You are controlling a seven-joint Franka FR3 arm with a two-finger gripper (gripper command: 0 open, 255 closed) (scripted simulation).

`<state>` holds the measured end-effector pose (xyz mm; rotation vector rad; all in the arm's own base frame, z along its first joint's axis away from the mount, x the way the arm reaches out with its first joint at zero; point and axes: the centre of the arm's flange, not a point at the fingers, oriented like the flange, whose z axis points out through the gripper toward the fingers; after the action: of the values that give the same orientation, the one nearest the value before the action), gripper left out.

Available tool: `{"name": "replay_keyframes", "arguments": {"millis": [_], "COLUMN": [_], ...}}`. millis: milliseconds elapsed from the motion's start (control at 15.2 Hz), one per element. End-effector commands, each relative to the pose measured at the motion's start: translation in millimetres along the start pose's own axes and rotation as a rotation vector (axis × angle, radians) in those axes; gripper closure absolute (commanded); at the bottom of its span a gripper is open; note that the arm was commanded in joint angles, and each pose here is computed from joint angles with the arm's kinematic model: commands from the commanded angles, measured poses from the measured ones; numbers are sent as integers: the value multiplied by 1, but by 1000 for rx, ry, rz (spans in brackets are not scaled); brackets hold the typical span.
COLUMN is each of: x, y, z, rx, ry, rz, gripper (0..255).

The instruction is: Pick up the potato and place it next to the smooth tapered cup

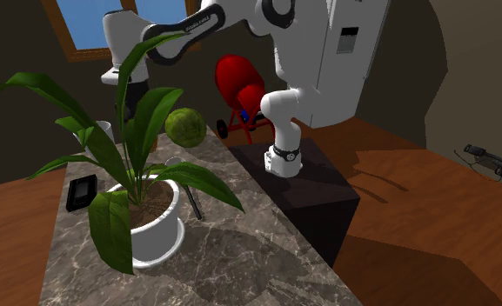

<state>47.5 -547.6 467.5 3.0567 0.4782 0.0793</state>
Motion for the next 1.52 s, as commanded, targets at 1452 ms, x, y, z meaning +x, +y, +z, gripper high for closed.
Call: {"name": "replay_keyframes", "arguments": {"millis": [1452], "x": [-5], "y": [-7], "z": [124], "rx": [0], "ry": [0], "rz": [0], "gripper": [255]}}
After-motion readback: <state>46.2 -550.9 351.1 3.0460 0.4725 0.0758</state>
